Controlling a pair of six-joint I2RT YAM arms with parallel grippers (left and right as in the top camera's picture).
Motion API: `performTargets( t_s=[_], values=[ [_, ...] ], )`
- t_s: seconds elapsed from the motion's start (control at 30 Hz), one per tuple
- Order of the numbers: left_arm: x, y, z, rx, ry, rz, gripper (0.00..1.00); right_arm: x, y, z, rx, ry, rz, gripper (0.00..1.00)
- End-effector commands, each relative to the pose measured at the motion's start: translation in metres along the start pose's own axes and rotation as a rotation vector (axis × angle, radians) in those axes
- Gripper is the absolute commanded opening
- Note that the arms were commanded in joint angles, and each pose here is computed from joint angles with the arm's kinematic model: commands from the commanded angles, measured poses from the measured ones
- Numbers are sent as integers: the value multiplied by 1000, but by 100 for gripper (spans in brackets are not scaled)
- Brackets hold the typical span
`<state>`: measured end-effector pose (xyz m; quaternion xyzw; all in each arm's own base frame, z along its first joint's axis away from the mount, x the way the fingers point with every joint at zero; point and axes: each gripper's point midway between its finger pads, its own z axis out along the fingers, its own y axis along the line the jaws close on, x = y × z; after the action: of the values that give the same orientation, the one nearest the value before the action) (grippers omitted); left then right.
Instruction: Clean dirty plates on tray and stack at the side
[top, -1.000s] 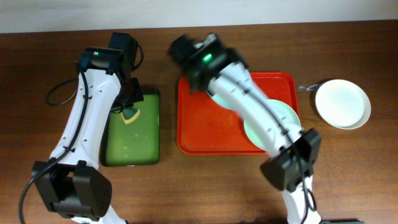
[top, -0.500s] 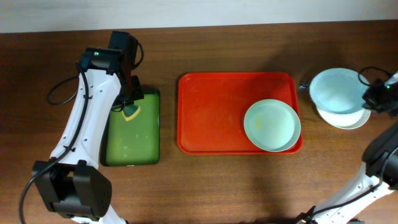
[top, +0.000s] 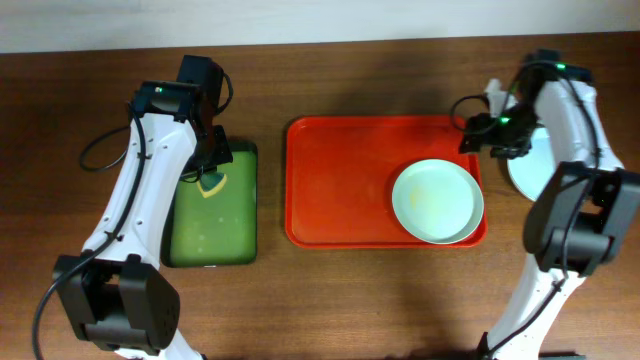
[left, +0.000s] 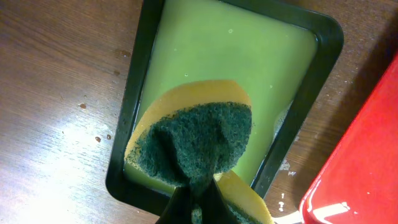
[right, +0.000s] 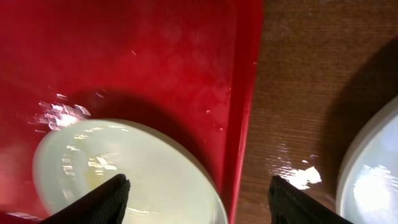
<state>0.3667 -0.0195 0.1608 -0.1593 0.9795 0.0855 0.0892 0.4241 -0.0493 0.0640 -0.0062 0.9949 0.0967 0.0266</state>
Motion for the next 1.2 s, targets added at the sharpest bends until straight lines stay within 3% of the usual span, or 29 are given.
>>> performTargets(
  t_s=[0.0,0.37,0.53,0.6,0.67,0.77,0.83,0.9,0.97,1.03,1.17],
  values=[
    [0,4,2,-16,-1,7,0,4,10,3,148,52,-170,70],
    [1,3,2,-10,2,7,0,51,15,38,123,220,-242,66],
    [2,-2,2,12,13,9,0,88,10,66,132,312,-116,70],
    [3,-2,2,14,14,8,0,93,11,65,138,326,-54,59],
    [3,-2,2,15,14,8,0,94,29,66,51,325,27,37],
    [5,-7,2,42,27,8,0,88,56,67,-105,294,56,13],
    [5,-7,2,42,27,8,0,85,57,69,-102,282,121,13],
    [7,-12,2,70,38,8,0,83,57,69,-94,279,177,5],
    [12,-28,5,143,60,45,0,77,68,74,-97,255,134,4],
    [28,-71,8,314,88,193,0,63,93,84,-93,199,36,4],
    [57,-125,16,406,73,321,0,54,160,99,-113,134,-319,8]
  ],
)
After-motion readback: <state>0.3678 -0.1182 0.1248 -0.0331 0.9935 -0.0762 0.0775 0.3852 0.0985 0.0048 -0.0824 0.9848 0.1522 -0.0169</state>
